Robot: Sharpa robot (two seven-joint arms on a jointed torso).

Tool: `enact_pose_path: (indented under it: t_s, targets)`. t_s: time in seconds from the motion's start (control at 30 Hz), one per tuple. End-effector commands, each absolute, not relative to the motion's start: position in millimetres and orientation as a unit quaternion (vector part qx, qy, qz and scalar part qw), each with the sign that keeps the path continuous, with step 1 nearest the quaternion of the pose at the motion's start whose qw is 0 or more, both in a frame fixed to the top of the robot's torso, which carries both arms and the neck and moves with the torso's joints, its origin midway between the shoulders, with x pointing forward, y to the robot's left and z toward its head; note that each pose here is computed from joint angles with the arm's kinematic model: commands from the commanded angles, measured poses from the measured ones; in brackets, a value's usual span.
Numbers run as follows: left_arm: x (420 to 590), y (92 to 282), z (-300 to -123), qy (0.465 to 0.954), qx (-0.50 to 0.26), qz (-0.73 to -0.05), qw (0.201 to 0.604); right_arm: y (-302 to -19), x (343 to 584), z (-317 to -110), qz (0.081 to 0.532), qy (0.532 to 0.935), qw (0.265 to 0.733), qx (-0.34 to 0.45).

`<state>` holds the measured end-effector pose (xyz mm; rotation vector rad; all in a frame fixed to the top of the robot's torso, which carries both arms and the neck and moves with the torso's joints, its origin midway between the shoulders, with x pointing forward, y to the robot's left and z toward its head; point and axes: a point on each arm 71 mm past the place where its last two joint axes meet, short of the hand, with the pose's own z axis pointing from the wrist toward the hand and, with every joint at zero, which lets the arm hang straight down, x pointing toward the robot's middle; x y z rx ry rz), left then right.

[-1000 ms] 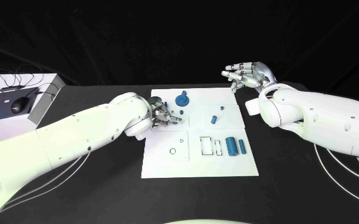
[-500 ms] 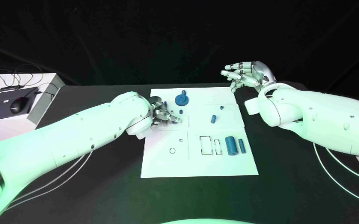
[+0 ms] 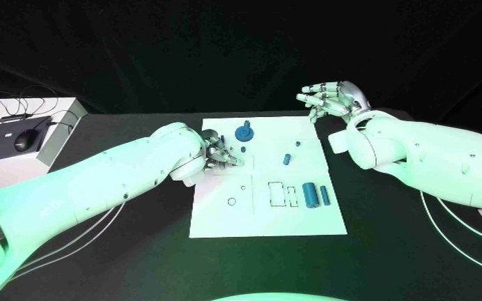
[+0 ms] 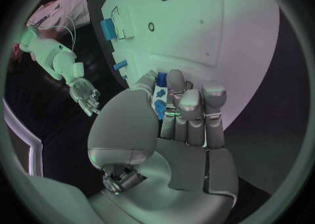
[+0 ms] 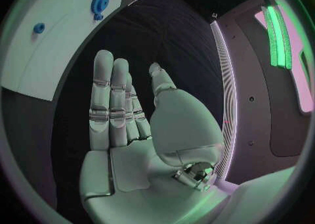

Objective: Assemble the parts on the task board

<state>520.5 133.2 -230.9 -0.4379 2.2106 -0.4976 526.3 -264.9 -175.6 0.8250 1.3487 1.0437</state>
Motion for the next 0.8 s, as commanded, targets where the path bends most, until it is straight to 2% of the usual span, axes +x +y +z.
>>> enact_pose_path:
  t_s: [0.03,0.8]
  targets:
    - [518.9,131.0,-233.0,0.881,-0.168,-0.199,0.395,-263.2,526.1,-175.4,0.452,0.580,0.582,0.348]
    - [518.9,127.8,-230.3,0.868,-0.191,-0.235,0.393,-263.7,526.0,-176.8,0.452,0.583,0.578,0.348]
